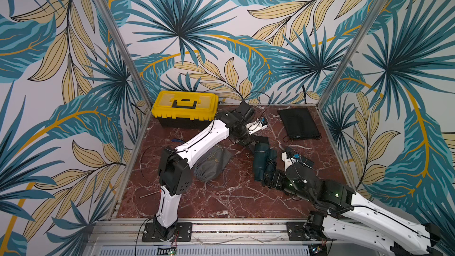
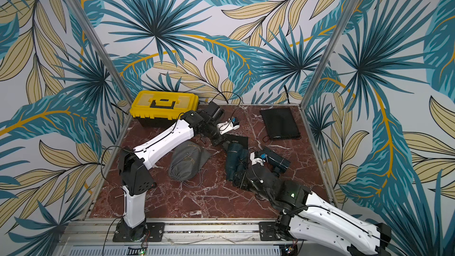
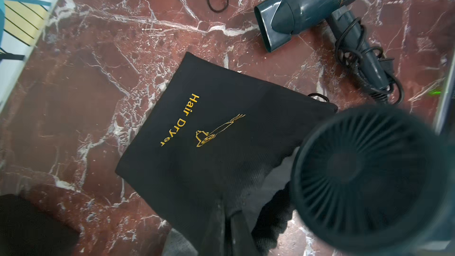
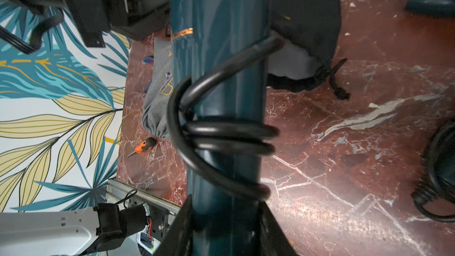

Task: Pack away hair dryers
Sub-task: Pick up the drawstring bag from the center of the board, then place the hair dryer in the drawstring bag.

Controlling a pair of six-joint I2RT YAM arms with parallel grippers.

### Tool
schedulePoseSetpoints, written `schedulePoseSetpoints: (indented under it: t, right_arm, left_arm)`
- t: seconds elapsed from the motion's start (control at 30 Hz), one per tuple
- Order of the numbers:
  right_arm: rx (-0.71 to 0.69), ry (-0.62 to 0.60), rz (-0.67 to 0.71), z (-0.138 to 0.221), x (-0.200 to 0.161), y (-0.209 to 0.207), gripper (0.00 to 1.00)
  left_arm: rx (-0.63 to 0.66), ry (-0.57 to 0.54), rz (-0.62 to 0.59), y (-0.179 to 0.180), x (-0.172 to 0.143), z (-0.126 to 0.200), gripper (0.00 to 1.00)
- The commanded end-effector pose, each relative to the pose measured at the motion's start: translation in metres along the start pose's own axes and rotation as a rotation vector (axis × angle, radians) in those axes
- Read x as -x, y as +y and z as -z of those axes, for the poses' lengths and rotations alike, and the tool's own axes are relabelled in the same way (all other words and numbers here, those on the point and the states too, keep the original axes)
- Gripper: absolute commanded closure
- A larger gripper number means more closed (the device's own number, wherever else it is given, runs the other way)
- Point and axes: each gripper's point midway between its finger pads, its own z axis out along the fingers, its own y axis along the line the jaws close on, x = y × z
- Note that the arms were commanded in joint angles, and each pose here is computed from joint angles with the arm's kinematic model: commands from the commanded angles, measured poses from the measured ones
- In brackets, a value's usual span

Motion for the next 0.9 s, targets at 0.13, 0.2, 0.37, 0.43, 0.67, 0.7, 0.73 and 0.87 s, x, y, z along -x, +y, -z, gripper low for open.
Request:
schedulePoseSetpoints:
  t: [0.13, 0.2, 0.37, 0.43, 0.67, 0.7, 0.73, 0.87]
  right_arm:
    - [0.200, 0.029, -0.089, -0.010, -0.011, 0.027, 1.00]
    - [0.236, 0.030, -0.135, -0.014, -0.015, 0.024, 1.00]
    - [0.297, 0.003, -0.232, -0.017, -0.020, 0.013, 1.00]
    - [0.357, -0.031, -0.254, -0.014, -0.015, 0.016, 1.00]
    - [0.336, -0.005, -0.235, -0.018, -0.019, 0.018, 1.00]
    - [0.316, 0.010, -0.215, -0.019, -0.020, 0.020, 1.00]
    - [0.269, 0.035, -0.189, -0.024, -0.025, 0.015, 1.00]
    - [0.201, 0.080, -0.114, -0.030, -0.028, 0.020, 1.00]
  left_arm:
    - [-0.046, -0.041, 0.050, -0.014, 0.004, 0.019, 1.00]
    - [-0.050, -0.040, 0.055, -0.015, 0.003, 0.019, 1.00]
    - [-0.070, -0.049, 0.057, -0.021, 0.002, 0.025, 1.00]
    - [-0.085, -0.050, 0.060, -0.026, 0.000, 0.027, 1.00]
    - [-0.122, -0.048, 0.052, -0.042, -0.001, 0.027, 1.00]
    - [-0.127, -0.047, 0.053, -0.044, -0.001, 0.026, 1.00]
    - [-0.131, -0.049, 0.053, -0.045, 0.000, 0.027, 1.00]
    - [-0.143, -0.058, 0.053, -0.050, 0.004, 0.028, 1.00]
